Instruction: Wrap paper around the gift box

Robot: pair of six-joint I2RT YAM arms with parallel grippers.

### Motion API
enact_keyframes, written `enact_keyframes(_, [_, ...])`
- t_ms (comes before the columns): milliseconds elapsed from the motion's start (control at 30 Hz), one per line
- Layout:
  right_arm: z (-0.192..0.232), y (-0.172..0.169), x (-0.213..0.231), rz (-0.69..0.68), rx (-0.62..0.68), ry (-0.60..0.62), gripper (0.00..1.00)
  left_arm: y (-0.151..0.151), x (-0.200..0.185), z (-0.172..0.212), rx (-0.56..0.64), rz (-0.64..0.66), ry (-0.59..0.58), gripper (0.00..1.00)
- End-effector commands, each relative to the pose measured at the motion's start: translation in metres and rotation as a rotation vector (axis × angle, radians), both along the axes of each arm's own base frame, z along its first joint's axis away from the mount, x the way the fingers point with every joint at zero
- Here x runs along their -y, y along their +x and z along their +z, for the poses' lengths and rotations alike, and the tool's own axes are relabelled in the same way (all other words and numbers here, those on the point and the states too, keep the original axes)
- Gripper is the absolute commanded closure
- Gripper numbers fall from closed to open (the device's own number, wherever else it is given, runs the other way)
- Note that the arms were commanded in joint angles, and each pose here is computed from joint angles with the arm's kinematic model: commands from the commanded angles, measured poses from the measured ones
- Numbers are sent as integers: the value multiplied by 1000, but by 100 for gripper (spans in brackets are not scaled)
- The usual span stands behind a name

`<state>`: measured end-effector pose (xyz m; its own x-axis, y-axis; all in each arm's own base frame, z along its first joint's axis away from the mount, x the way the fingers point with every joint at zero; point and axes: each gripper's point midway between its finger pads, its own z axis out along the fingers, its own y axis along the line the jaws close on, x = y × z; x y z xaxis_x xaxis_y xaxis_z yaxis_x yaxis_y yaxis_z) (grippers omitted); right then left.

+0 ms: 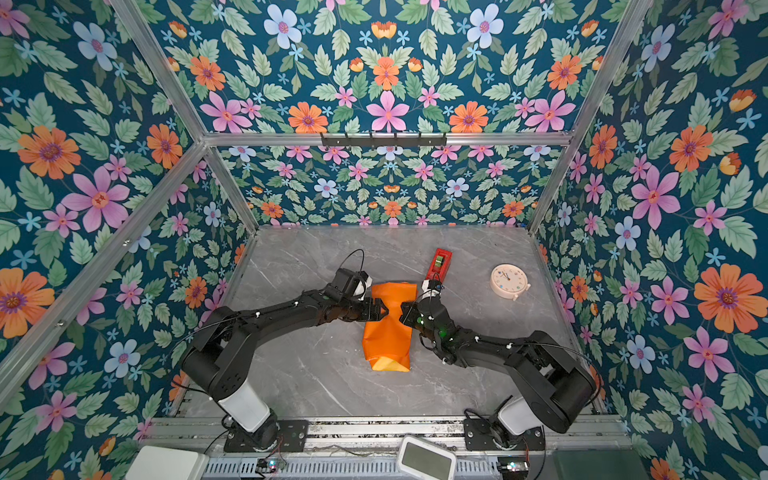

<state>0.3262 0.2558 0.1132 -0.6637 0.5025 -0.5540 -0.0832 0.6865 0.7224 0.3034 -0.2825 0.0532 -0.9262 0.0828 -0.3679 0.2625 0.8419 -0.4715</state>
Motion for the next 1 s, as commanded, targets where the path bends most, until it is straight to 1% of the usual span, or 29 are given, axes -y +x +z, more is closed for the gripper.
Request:
enact_keyframes(0, [3, 5, 6, -48, 33, 8, 100, -32, -52, -44, -130, 27, 271, 13])
enact_keyframes(300, [-3, -1, 19, -77, 38, -30, 100, -32, -52, -44, -130, 27, 269, 13])
enact_keyframes(967, [-18, -6, 28, -90, 24, -78, 100, -33, -52, -45, -133, 26, 268, 13])
